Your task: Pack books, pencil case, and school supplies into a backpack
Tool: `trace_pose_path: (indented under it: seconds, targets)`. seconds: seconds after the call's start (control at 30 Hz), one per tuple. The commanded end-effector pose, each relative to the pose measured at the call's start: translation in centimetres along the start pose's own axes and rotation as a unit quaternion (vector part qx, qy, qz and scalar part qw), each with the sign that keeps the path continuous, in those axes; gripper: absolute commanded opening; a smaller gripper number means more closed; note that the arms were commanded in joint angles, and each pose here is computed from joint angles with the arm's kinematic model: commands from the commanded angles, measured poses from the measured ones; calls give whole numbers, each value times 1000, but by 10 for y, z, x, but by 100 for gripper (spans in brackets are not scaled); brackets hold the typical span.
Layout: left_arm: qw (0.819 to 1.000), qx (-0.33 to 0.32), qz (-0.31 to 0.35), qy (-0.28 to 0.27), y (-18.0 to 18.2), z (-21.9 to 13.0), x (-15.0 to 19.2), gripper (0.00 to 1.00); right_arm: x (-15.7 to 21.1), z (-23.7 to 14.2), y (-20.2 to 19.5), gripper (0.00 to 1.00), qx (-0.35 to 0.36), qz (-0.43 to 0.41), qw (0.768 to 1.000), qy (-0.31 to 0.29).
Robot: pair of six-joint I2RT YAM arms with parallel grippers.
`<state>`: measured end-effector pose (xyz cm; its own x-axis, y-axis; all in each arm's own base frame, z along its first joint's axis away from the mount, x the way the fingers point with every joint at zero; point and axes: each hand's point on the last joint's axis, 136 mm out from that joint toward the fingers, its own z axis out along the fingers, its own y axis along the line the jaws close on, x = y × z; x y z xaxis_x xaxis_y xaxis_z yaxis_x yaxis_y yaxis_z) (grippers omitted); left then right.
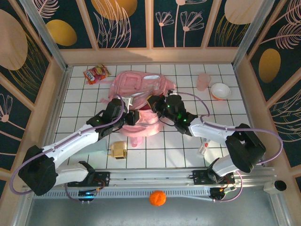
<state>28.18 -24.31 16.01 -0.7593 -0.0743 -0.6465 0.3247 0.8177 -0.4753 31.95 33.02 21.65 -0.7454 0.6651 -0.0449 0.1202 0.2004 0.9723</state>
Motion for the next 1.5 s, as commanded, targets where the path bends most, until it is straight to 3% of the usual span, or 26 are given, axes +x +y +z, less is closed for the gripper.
trace_pose_path:
  seconds: [0.0, 0.17, 0.6, 1.13, 1.23, 1.37, 1.47]
  targets:
    - [1000, -21, -2, -22, 4, 2, -12, 7, -1, -5, 55, 0, -73, -19, 997, -7]
    - [999, -30, -8, -23, 8, 3, -12, 0, -2, -9, 57, 0, -67, -29, 997, -11]
    - [993, -119, -19, -1, 48, -18, 14, 0, -29, -34, 64, 0, -63, -50, 996, -22]
    - [984, -176, -29, -24, 104, -34, -6, 0, -16, -44, 113, 0, -149, -95, 971, 161]
    - [983, -178, -32, -25, 108, -36, -7, 0, -30, -44, 113, 0, -137, -105, 971, 168]
    - [984, -171, -28, -33, 108, -41, -11, 0, -46, -39, 93, 0, -71, -117, 978, 156]
    - [992, -122, -21, -36, 91, -37, -14, 0, -51, -37, 88, 0, -55, -114, 981, 145]
